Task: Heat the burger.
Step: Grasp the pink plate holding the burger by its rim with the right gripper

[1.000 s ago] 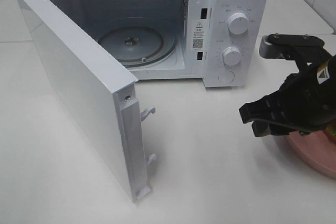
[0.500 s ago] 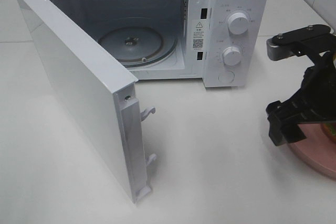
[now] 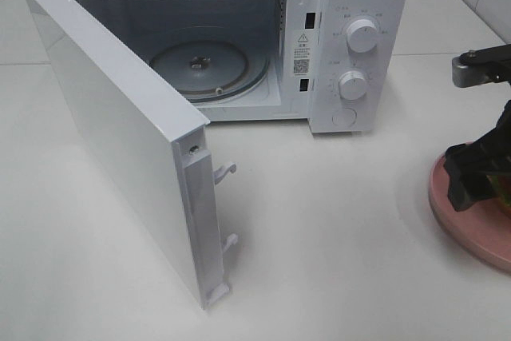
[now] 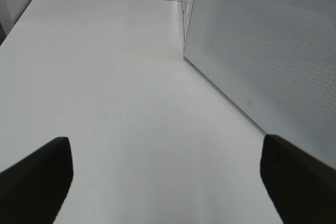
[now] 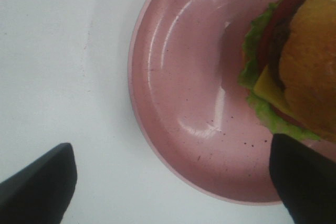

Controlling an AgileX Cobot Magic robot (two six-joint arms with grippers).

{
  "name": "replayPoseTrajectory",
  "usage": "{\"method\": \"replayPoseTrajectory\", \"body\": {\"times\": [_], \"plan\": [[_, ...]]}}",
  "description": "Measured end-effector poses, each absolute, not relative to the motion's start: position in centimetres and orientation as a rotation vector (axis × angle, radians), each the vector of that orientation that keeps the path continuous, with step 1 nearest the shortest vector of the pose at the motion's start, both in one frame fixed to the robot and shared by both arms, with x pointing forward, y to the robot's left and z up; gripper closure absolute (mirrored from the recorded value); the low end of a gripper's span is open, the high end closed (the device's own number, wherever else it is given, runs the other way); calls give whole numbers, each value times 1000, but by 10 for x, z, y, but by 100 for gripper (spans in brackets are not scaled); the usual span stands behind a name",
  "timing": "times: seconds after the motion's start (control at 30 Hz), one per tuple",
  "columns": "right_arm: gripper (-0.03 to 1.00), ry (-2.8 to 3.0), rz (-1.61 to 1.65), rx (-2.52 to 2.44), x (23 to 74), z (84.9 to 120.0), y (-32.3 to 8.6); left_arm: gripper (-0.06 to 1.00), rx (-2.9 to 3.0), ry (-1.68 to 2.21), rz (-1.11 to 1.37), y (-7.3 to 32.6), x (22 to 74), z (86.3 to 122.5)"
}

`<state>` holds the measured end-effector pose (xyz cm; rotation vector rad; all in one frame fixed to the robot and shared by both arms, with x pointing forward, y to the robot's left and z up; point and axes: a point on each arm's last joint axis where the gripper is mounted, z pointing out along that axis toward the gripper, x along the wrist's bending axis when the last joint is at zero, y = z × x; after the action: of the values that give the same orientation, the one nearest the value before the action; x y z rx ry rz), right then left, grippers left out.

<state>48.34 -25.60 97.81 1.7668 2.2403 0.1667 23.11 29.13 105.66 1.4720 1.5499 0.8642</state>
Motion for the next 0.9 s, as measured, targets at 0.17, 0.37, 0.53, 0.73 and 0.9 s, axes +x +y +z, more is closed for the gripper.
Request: {"method": "replayPoseTrajectory", "body": {"times": [0.17, 0.37, 0.53, 0.73, 0.9], "plan": [[4, 2276, 183, 1775, 491, 964, -252, 6, 1472, 1550, 864, 291, 231, 1057], [6, 2313, 165, 1775, 501, 941, -248, 6, 1472, 1550, 864, 291, 231, 1057], [8, 2328, 155, 1777, 506, 929, -247, 6, 1472, 1550, 864, 291, 231, 1057], [10, 2350, 142, 1773, 513, 908, -244, 6, 1472, 1550, 864, 291, 231, 1057], [12, 2367, 133, 1745, 517, 897, -244, 6, 1472, 1550, 864, 291, 231, 1057]]}}
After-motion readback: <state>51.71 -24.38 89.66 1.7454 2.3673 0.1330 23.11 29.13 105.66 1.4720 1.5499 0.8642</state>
